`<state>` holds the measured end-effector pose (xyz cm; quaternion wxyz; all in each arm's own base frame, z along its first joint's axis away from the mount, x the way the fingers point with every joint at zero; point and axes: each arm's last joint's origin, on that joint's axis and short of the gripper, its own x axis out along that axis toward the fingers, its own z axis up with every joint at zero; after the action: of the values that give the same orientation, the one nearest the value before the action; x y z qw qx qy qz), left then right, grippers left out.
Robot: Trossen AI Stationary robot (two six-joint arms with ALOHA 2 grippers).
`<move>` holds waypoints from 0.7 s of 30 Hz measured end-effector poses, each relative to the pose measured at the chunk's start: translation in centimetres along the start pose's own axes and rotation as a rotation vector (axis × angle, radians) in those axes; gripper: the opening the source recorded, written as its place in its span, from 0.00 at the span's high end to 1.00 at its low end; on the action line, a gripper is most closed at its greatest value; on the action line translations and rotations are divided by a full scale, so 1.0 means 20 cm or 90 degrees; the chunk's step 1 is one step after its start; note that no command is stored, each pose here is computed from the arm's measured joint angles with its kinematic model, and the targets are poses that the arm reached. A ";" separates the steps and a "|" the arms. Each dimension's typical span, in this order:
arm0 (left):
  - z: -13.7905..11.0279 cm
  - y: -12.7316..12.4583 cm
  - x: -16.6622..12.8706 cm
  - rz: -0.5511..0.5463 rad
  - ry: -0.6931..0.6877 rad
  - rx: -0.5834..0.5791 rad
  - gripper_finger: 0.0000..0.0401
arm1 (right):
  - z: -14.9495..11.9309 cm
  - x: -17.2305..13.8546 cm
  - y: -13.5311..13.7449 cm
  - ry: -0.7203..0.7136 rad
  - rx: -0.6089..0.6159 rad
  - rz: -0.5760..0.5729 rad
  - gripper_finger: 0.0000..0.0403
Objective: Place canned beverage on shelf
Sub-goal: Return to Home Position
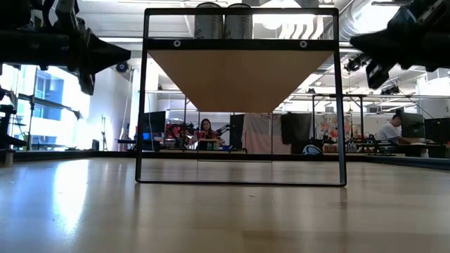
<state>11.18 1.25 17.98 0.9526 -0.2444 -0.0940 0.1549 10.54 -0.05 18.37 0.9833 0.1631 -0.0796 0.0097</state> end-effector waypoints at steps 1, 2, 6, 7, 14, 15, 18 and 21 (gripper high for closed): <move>0.00 0.00 0.00 0.002 0.004 0.001 0.99 | -0.01 0.00 -0.01 0.009 -0.008 -0.020 1.00; 0.00 0.00 0.00 0.005 0.006 0.003 0.99 | -0.02 0.00 -0.01 0.016 -0.015 -0.039 1.00; -0.01 0.01 0.00 0.006 0.009 0.004 0.99 | -0.06 -0.01 -0.03 0.073 -0.052 -0.072 1.00; -0.01 0.01 -0.01 0.008 0.014 0.006 0.99 | -0.07 -0.01 -0.04 0.088 -0.053 -0.076 1.00; -0.06 0.05 -0.05 0.046 0.085 0.032 0.99 | -0.12 -0.02 -0.05 0.158 -0.049 -0.093 1.00; -0.06 0.05 -0.05 0.040 0.084 0.031 0.99 | -0.12 -0.02 -0.05 0.158 -0.049 -0.092 1.00; -0.04 0.04 -0.06 0.024 0.066 0.023 0.99 | -0.12 -0.02 -0.05 0.158 -0.049 -0.091 1.00; -0.03 0.04 -0.07 0.017 0.057 0.019 0.99 | -0.12 -0.02 -0.05 0.156 -0.049 -0.091 1.00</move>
<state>9.84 1.17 16.89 0.9573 -0.2380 -0.0456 0.1579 10.57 -0.24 15.73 0.9894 0.1280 0.0523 -0.0435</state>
